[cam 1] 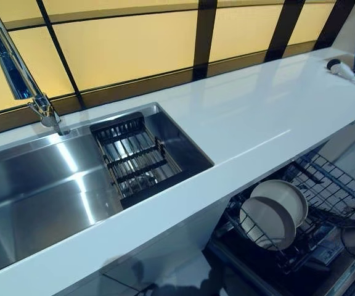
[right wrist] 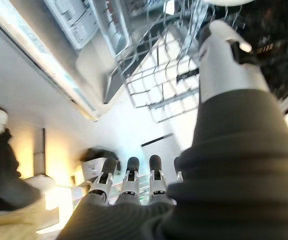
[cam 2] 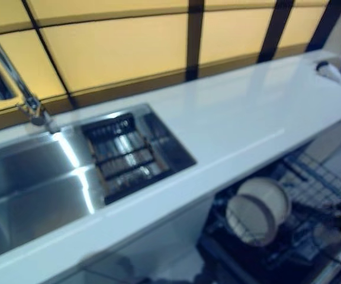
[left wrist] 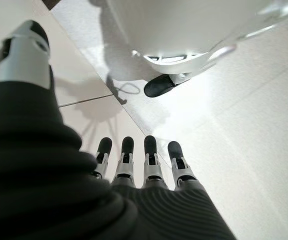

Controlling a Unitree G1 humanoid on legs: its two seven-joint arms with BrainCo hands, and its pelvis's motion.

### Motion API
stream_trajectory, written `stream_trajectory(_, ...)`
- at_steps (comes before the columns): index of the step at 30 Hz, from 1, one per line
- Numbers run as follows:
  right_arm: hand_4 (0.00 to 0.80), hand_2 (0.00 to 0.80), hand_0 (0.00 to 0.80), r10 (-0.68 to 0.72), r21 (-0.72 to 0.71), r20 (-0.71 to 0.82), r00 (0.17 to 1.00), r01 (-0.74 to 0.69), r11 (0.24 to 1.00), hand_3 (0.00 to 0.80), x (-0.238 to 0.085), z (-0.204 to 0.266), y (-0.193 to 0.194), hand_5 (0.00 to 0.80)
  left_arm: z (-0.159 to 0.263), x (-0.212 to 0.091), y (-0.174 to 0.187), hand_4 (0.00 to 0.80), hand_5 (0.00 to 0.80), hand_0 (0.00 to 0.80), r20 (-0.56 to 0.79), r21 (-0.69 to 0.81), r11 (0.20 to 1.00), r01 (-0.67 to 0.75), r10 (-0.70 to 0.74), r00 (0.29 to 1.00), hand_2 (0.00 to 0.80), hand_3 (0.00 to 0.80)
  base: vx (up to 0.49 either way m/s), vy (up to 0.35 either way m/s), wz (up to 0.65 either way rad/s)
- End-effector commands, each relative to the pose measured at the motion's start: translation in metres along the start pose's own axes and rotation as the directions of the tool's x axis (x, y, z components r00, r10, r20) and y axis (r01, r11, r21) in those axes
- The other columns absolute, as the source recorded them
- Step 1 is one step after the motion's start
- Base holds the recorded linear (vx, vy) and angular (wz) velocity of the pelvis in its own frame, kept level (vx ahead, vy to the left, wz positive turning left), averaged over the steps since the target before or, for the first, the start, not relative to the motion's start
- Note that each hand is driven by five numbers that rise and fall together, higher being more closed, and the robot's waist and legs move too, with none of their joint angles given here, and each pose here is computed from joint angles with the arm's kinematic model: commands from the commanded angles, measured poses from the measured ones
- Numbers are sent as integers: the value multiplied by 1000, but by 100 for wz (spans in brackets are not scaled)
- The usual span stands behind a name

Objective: Take plates into dishwasher

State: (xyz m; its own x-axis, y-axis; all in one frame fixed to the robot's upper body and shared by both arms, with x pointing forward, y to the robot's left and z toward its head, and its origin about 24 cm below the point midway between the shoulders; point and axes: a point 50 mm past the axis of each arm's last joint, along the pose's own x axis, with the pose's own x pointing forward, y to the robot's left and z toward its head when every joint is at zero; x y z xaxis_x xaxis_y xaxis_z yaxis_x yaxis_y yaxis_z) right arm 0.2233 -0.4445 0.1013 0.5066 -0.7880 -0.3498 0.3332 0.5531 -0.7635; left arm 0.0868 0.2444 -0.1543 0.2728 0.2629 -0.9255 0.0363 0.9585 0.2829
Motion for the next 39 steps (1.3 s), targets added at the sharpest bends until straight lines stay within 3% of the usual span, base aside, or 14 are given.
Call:
stream_trajectory(1,0,0,0,-130,49,68,989,127,991,0,-1,6,-34,0,-8,1,13,0,0,0,-31,17,998,-62,63,998,0,0,-29,55,-6)
stream_trajectory(7,0,0,0,-170,87,11,985,168,982,0,1,-37,-44,0,3,2,36,0,0,0,-13,103,987,-122,124,992,0,0,-19,-3,-4)
stream_trajectory(16,0,0,0,-128,180,29,991,121,976,0,3,-39,-38,0,-4,2,53,0,0,0,-90,69,985,-161,167,982,0,0,-223,-107,-38)
stream_trajectory(27,0,0,0,-99,221,1,995,96,971,0,11,-35,-25,0,7,1,78,0,0,0,-103,107,959,-262,272,957,0,0,-245,-434,-4)
stream_trajectory(30,0,0,0,-110,178,24,994,104,978,0,9,-21,-46,0,-10,1,67,0,0,0,-139,-4,969,-246,243,960,0,0,-204,-301,3)
stream_trajectory(39,0,0,0,-178,146,-63,982,185,972,0,8,-46,-64,0,-8,5,38,0,0,0,-90,-48,987,-151,146,985,0,0,-327,-139,46)
